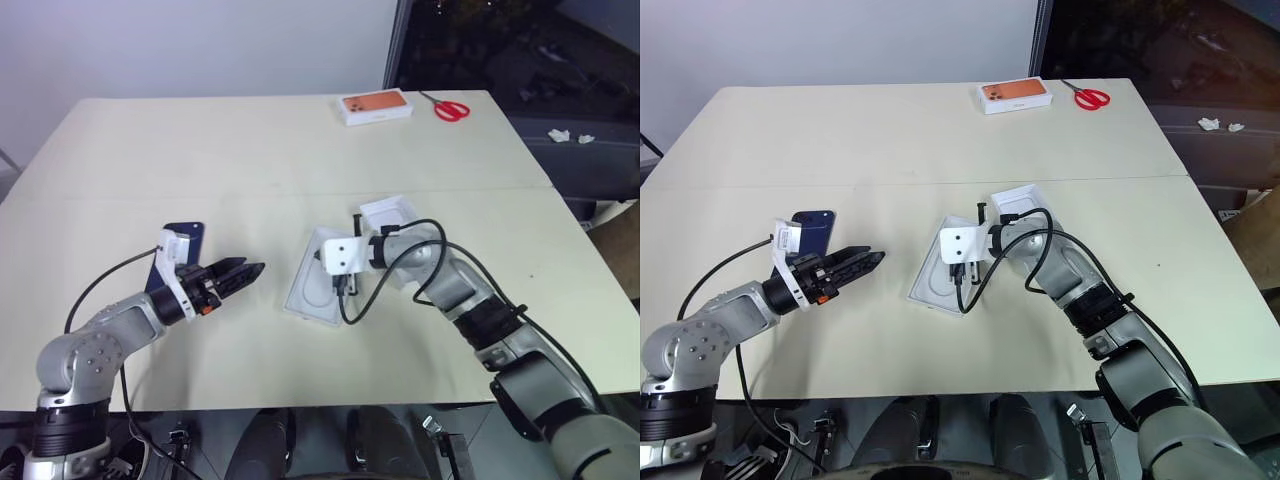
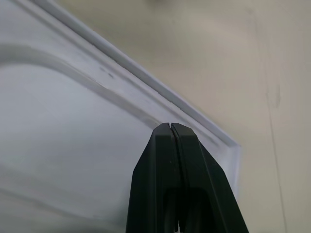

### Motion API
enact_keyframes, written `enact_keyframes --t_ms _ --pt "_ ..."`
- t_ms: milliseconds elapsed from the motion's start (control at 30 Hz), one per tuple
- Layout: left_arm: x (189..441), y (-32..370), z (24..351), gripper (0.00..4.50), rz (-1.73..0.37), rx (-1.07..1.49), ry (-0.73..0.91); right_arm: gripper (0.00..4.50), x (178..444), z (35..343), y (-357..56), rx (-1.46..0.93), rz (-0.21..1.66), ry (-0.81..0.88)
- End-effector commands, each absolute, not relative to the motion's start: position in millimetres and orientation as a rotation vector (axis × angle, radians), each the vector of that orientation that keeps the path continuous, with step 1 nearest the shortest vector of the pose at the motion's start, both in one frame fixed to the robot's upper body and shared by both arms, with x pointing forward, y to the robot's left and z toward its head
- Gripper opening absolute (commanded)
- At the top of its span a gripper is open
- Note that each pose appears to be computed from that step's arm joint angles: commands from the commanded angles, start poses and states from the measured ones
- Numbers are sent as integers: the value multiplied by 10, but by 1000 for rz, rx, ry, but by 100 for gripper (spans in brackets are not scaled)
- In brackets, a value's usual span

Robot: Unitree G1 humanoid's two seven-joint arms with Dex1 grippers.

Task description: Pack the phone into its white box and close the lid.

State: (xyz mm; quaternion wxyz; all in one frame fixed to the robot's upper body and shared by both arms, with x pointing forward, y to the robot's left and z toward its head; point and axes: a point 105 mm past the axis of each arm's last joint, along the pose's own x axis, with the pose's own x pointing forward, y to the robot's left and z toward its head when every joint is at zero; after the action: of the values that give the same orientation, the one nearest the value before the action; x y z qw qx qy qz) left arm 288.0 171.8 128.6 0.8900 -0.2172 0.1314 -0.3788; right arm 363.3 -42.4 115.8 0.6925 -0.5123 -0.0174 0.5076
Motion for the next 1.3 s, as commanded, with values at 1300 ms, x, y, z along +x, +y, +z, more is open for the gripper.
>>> enact_keyframes --t_ms 1300 --pt "2978 2216 1555 380 -703 -352 242 3 3213 1753 -684 -454 1243 -30"
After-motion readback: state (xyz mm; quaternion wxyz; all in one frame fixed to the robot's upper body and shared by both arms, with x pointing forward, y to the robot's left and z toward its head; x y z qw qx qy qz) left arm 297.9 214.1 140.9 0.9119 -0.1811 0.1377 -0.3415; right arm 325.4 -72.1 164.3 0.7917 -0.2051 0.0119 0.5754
